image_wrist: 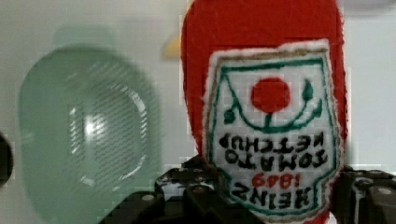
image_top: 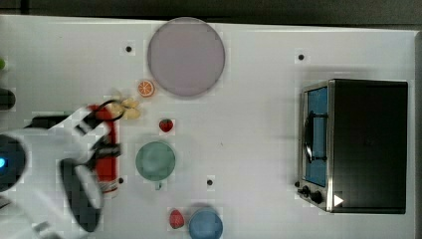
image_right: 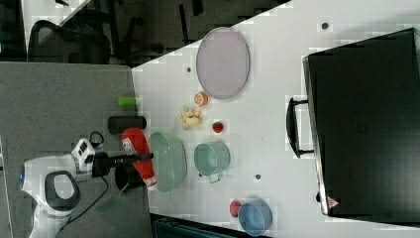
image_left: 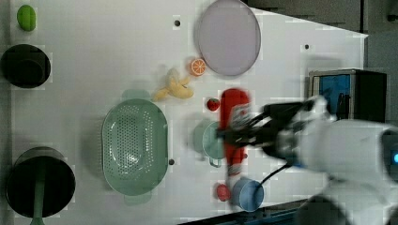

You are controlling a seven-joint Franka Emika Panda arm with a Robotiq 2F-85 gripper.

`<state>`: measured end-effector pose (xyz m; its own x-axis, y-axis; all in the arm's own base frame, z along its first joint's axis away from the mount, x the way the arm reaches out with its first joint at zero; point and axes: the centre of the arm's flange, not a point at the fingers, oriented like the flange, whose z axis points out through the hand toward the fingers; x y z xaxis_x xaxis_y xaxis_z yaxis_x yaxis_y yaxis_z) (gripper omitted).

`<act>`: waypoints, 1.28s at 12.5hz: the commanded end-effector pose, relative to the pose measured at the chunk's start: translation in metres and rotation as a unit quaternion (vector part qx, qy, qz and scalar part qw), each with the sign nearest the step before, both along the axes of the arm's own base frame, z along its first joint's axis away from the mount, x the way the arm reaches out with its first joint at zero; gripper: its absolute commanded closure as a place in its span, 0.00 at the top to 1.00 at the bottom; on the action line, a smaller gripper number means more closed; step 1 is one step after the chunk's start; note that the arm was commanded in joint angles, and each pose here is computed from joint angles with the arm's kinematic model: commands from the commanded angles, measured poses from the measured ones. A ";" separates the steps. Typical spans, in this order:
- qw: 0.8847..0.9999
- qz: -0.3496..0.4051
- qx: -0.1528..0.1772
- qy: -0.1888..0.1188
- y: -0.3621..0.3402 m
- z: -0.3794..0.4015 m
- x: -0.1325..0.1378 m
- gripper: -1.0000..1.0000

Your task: Pick Ketchup from the table and place it in strainer.

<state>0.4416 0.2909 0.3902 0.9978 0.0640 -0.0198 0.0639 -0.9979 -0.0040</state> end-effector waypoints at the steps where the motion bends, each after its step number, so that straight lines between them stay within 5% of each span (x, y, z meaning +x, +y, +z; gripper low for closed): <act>1: 0.994 -0.103 0.018 -0.002 0.037 -0.010 -0.017 0.63; 3: 0.989 -0.131 0.062 -0.012 0.064 -0.025 -0.019 0.63; 6: 0.983 -0.155 0.098 0.013 0.087 -0.062 -0.022 0.67; 9: 0.981 -0.150 0.122 0.029 0.098 -0.097 -0.021 0.99; 10: 0.980 -0.146 0.131 0.022 0.100 -0.099 -0.020 1.00; 13: 0.980 -0.155 0.123 0.013 0.090 -0.087 -0.013 1.00; 16: 0.982 -0.180 0.060 0.017 0.049 -0.060 0.000 1.00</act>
<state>0.4169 0.3560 0.2923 0.9737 -0.1837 -0.1350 -0.1981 -0.9749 -0.1020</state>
